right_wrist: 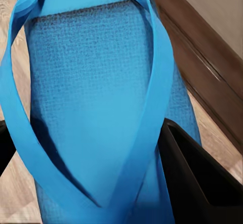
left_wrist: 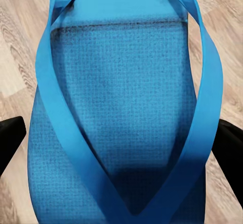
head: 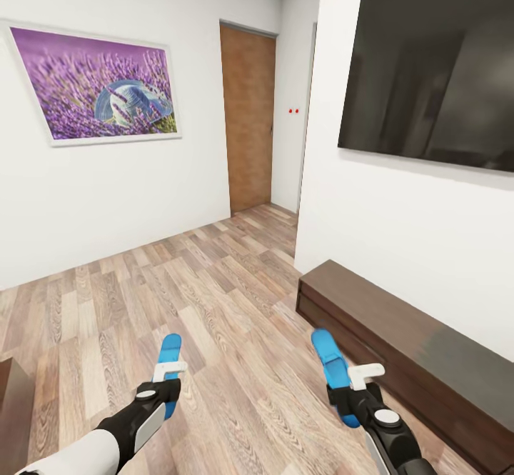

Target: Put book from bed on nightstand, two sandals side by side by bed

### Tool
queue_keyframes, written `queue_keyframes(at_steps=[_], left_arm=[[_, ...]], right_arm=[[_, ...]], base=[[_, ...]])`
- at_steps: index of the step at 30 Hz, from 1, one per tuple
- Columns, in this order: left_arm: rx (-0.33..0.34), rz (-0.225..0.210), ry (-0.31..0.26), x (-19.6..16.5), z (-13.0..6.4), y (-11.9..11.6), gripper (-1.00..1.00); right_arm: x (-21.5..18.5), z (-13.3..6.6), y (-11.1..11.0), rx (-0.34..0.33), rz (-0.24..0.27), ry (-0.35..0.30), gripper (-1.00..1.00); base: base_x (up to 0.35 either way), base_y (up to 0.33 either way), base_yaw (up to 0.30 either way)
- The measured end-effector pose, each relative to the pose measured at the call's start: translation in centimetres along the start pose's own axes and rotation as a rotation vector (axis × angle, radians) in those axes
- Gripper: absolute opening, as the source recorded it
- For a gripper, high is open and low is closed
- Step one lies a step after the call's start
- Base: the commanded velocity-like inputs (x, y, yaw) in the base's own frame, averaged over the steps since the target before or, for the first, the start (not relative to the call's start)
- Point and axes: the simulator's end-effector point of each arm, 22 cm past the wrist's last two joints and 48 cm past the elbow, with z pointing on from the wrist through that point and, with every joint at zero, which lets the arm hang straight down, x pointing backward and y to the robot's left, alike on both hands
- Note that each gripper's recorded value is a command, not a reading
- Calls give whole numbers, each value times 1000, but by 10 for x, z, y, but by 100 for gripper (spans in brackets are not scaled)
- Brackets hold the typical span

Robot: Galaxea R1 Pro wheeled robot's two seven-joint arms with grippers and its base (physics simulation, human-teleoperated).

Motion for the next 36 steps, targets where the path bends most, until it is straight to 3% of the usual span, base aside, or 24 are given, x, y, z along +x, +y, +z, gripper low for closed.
queue_keyframes(at_steps=[11, 16, 21, 36], left_arm=[[-33, -7, -51, 4, -12, 17, -100], [-52, -6, -7, 55, -23, 28, -100], [-55, -3, 11, 81, -34, 31, -100], [-45, 14, 22, 94, -45, 27, -100]], right_arm=[[32, 9, 0, 0, 0, 9, -100], [37, 4, 1, -4, 3, 13, -100], [35, -1, 2, -7, 2, 15, -100], [31, -8, 12, -41, -15, 14, -100]], base=[[0, 0, 0], [0, 0, 0], [0, 0, 0], [6, 0, 1]])
